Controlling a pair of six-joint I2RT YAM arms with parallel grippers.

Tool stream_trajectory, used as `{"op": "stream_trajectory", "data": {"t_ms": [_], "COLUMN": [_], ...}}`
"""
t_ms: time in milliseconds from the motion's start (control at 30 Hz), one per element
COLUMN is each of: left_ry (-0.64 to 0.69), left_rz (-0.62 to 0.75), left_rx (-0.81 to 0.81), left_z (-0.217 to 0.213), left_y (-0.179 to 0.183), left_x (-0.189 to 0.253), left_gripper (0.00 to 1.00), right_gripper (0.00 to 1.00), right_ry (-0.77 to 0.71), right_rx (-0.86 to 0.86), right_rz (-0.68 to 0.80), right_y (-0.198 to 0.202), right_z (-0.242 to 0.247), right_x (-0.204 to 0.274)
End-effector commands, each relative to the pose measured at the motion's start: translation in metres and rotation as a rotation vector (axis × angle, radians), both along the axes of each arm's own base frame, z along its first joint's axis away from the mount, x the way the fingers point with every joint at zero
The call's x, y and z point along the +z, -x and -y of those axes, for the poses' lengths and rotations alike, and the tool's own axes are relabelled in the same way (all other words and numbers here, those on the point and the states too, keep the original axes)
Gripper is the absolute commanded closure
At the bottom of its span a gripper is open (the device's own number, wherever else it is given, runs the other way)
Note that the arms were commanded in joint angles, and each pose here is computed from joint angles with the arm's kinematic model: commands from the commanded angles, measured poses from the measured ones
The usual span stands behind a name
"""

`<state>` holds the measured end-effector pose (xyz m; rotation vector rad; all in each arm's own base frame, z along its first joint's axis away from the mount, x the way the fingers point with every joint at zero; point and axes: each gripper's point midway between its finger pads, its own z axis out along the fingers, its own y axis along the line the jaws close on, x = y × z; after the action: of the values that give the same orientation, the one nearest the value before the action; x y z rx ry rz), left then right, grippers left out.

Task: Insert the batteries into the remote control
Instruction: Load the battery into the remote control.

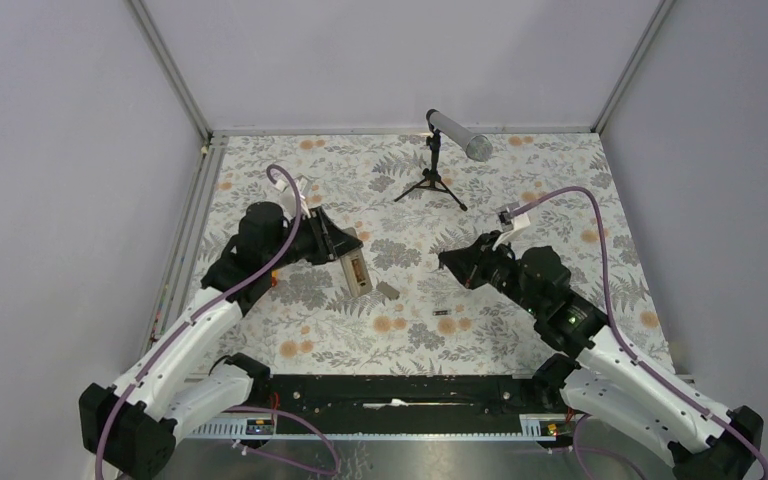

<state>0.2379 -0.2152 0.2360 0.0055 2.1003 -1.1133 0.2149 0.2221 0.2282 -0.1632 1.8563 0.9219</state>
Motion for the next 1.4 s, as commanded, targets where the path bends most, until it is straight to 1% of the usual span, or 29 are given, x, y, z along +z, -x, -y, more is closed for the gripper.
{"op": "stream_trajectory", "data": {"t_ms": [0, 100, 167, 367, 500, 567, 667, 800, 900, 967, 1033, 1100, 1200, 1233, 1300, 1367], "left_ry": [0.160, 0.202, 0.222, 0.265, 0.276, 0.280, 0.278, 0.270, 0.270, 0.272, 0.276, 0.284, 0.306, 0.313, 0.321, 0.321], "left_rz": [0.093, 0.096, 0.097, 0.095, 0.112, 0.122, 0.132, 0.125, 0.121, 0.125, 0.122, 0.111, 0.080, 0.066, 0.042, 0.034], "left_rx": [-0.085, -0.114, -0.131, -0.172, -0.219, -0.247, -0.263, -0.271, -0.279, -0.276, -0.265, -0.242, -0.214, -0.207, -0.190, -0.185], "left_z": [0.021, 0.028, 0.032, 0.043, 0.053, 0.058, 0.061, 0.063, 0.065, 0.066, 0.066, 0.066, 0.066, 0.067, 0.067, 0.067], "left_y": [-0.004, -0.004, -0.004, -0.001, 0.003, 0.005, 0.005, 0.002, 0.000, -0.002, -0.005, -0.008, -0.011, -0.011, -0.012, -0.012], "left_x": [0.052, 0.058, 0.061, 0.068, 0.071, 0.073, 0.075, 0.074, 0.074, 0.076, 0.079, 0.080, 0.083, 0.083, 0.081, 0.081], "left_gripper": [1.00, 1.00, 1.00, 1.00, 1.00, 1.00, 1.00, 1.00, 1.00, 1.00, 1.00, 1.00, 1.00, 1.00, 1.00, 1.00], "right_gripper": [0.84, 0.84, 0.84, 0.84, 0.84, 0.83, 0.81, 0.80, 0.79, 0.79, 0.81, 0.83, 0.88, 0.90, 0.90, 0.91], "right_ry": [-0.161, -0.226, -0.252, -0.251, -0.270, -0.279, -0.281, -0.222, -0.171, -0.140, -0.135, -0.154, -0.171, -0.176, -0.183, -0.184], "right_rx": [0.145, 0.241, 0.275, 0.288, 0.372, 0.417, 0.461, 0.507, 0.507, 0.472, 0.438, 0.390, 0.312, 0.305, 0.282, 0.277], "right_rz": [0.127, 0.130, 0.140, 0.149, 0.178, 0.227, 0.326, 0.449, 0.532, 0.523, 0.474, 0.392, 0.217, 0.185, 0.167, 0.181], "right_y": [0.017, 0.027, 0.030, 0.026, 0.032, 0.038, 0.045, 0.051, 0.050, 0.043, 0.035, 0.024, 0.008, 0.007, 0.004, 0.005], "right_z": [-0.021, -0.036, -0.041, -0.047, -0.060, -0.063, -0.063, -0.063, -0.060, -0.058, -0.059, -0.061, -0.064, -0.067, -0.070, -0.073], "right_x": [0.067, 0.079, 0.079, 0.078, 0.088, 0.091, 0.098, 0.102, 0.102, 0.099, 0.097, 0.098, 0.086, 0.083, 0.082, 0.083]}}
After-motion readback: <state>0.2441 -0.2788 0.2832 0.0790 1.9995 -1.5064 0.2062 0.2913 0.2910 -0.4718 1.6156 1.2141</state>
